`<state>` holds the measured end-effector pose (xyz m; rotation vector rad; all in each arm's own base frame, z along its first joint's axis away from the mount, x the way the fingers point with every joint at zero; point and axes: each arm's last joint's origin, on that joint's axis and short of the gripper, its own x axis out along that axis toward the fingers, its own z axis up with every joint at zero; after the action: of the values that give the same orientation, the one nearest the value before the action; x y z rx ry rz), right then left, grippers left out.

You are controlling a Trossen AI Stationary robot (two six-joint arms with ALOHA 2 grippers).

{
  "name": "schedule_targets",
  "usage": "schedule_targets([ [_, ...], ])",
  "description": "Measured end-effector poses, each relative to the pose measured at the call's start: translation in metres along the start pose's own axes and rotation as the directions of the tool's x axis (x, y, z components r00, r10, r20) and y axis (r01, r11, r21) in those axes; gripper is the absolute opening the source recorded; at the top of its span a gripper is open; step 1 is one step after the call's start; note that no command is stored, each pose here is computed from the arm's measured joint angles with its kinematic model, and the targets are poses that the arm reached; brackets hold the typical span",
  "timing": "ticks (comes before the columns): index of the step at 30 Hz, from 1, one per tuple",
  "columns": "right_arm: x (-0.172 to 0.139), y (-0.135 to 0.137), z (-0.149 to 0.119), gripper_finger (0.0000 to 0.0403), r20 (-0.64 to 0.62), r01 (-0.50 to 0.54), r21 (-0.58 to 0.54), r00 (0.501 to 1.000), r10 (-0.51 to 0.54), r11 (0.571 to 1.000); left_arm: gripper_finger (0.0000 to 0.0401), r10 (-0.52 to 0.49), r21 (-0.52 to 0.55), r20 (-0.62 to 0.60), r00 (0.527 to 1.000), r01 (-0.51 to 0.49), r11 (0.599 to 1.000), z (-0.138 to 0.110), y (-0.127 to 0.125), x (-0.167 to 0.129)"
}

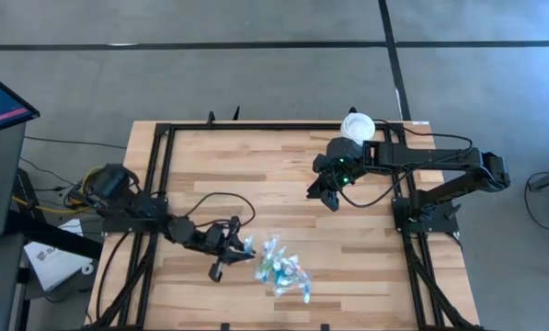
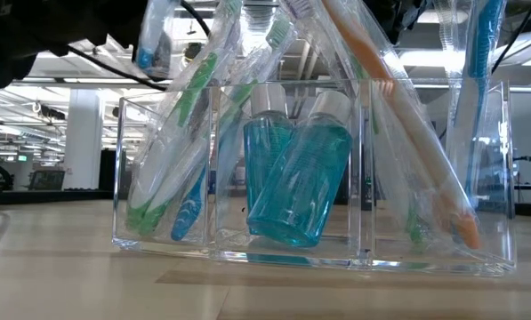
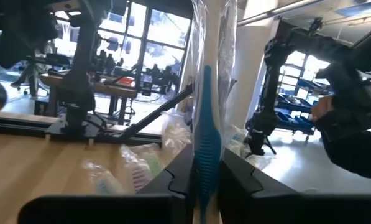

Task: Pick & Place toothbrushing station
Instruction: Put the blue toothbrush into the transparent organizer

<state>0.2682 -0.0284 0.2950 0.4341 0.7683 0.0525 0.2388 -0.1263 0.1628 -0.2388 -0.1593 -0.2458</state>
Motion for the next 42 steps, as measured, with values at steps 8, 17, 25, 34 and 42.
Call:
schedule_targets([
  [8,0.0,0.0,0.0,0.0098,0.0,0.0,0.0,1.0,0.0,1.0,0.0026,-0.029,-0.005,-0.001,1.0,0.029,1.0,-0.017,-0.009,0.009],
  [17,0.0,0.0,0.0,0.0098,0.0,0.0,0.0,1.0,0.0,1.0,0.0044,-0.037,-0.006,-0.005,0.999,0.037,0.999,-0.024,-0.015,0.019],
  [25,0.0,0.0,0.0,0.0098,0.003,0.008,0.0,1.0,-0.008,1.0,0.0026,-0.038,0.062,-0.003,0.999,0.038,0.997,-0.024,-0.022,0.017],
  [34,0.0,-0.001,0.0,0.0098,0.006,0.02,0.0,1.0,-0.02,1.0,0.0015,0.011,0.074,-0.011,1.0,-0.01,0.997,-0.029,-0.022,0.016],
  [42,0.0,-0.001,0.0,0.0098,0.006,0.02,0.0,1.0,-0.02,1.0,0.0029,0.037,0.069,-0.007,0.999,-0.037,0.997,-0.035,-0.023,0.025],
])
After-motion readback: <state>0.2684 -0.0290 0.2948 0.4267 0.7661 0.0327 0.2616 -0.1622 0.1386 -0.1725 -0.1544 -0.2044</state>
